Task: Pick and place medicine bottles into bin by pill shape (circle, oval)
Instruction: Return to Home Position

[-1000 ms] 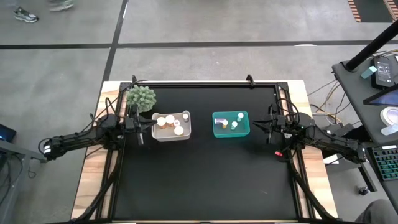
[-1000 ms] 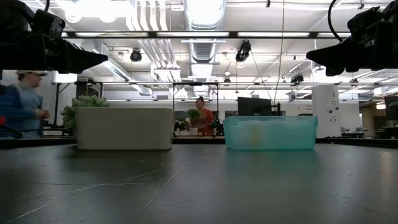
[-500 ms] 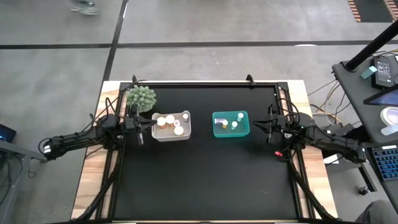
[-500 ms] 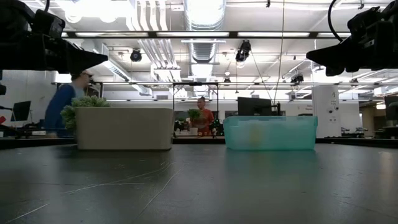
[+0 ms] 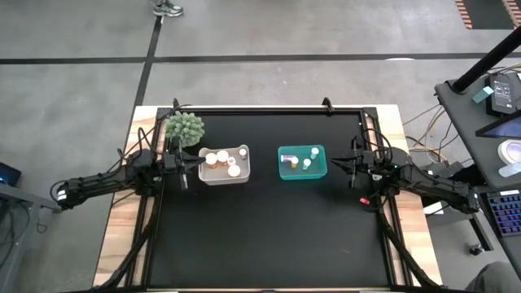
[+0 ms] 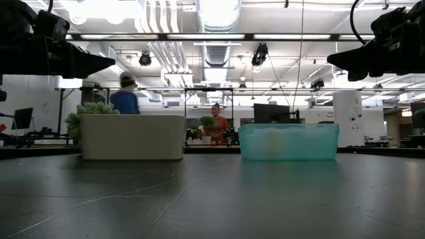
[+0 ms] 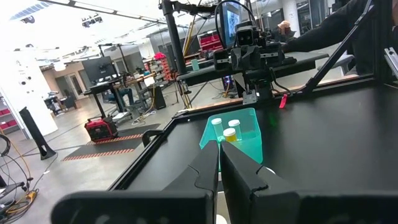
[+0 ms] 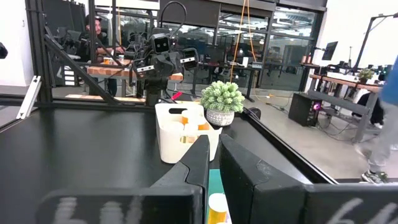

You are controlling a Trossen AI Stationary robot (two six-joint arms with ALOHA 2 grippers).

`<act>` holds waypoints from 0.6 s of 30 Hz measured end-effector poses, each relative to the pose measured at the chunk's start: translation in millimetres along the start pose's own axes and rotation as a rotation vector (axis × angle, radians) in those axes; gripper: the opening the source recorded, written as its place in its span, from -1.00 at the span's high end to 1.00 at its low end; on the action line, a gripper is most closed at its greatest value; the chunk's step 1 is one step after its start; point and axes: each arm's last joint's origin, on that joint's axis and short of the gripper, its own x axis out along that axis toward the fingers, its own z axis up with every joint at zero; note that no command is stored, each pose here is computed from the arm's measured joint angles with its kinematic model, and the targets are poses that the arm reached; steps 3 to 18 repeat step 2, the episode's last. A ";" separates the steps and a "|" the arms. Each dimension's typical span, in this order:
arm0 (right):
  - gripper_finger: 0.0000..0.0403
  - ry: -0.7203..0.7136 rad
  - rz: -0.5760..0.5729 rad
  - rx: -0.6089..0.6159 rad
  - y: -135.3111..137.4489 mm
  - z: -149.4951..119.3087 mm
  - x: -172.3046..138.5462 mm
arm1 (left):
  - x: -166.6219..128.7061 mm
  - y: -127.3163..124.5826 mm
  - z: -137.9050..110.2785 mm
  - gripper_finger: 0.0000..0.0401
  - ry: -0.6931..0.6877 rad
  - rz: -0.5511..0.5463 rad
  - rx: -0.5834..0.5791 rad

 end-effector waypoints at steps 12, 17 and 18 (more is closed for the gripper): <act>0.86 0.000 0.000 0.000 0.0 0.0 0.0 | 0.0 0.0 0.0 1.00 0.000 0.000 0.000; 0.86 0.000 0.000 0.000 0.0 0.0 0.0 | 0.0 0.0 0.0 1.00 0.000 0.000 0.000; 0.86 0.000 0.000 0.000 0.0 0.0 0.0 | 0.0 0.0 0.0 1.00 0.000 0.000 0.000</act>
